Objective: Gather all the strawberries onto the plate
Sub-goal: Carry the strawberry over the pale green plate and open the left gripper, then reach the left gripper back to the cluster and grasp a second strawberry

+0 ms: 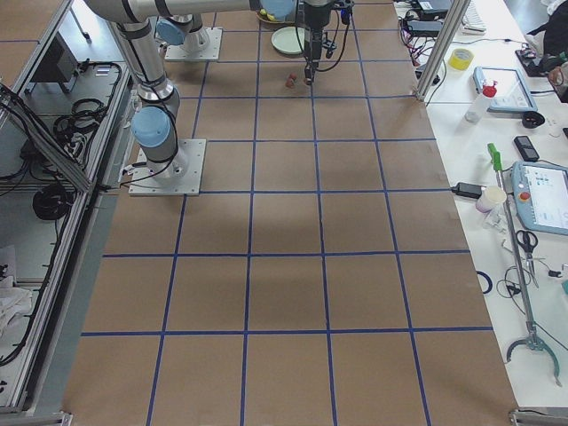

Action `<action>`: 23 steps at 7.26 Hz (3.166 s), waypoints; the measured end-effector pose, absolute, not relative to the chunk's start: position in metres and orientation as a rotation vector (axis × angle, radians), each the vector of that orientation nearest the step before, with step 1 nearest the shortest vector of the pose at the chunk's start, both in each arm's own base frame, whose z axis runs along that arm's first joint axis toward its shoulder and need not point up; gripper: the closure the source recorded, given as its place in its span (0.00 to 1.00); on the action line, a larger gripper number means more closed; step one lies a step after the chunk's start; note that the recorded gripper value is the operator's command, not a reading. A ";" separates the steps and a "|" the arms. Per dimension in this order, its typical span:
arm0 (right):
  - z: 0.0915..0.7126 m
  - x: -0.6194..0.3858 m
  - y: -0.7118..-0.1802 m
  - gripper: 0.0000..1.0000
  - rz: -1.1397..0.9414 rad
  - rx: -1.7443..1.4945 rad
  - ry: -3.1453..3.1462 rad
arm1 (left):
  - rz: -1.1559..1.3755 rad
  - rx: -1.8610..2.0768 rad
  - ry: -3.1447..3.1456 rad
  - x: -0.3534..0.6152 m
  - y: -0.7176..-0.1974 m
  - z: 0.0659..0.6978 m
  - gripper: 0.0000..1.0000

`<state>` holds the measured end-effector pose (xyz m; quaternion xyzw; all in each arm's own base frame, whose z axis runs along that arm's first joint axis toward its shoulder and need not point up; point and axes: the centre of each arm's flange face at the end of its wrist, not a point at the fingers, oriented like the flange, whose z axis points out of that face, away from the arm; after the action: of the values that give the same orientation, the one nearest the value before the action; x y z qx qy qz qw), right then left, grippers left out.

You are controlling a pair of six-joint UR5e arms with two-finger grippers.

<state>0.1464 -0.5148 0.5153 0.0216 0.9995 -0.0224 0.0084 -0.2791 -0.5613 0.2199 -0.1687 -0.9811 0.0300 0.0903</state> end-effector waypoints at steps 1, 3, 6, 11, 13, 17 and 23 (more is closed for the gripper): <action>0.516 0.146 -0.515 0.00 -0.072 0.068 3.123 | 0.080 -0.511 -2.961 -0.263 -0.573 0.242 1.00; 0.516 0.146 -0.514 0.00 -0.073 0.068 3.129 | 0.006 -0.450 -3.043 -0.178 -0.596 0.274 1.00; 0.520 0.146 -0.515 0.00 -0.086 0.065 3.135 | -0.217 -0.295 -3.090 -0.036 -0.594 0.273 1.00; 0.523 0.143 -0.516 0.00 -0.093 0.076 3.130 | -0.510 -0.227 -3.135 0.026 -0.554 0.214 0.50; 0.520 0.144 -0.516 0.00 -0.084 0.079 3.132 | -0.530 -0.272 -3.115 0.026 -0.548 0.207 0.00; 0.524 0.142 -0.516 0.00 -0.095 0.079 3.136 | -0.438 -0.330 -3.128 0.003 -0.555 0.234 0.00; 0.526 0.142 -0.515 0.00 -0.096 0.080 3.140 | -0.281 0.028 -3.056 -0.182 -0.529 0.269 0.00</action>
<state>0.1419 -0.5148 0.5262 0.0255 0.9992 -0.0307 -0.0005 -0.1823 -0.5293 0.2693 0.0092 -0.9951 -0.0915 0.0364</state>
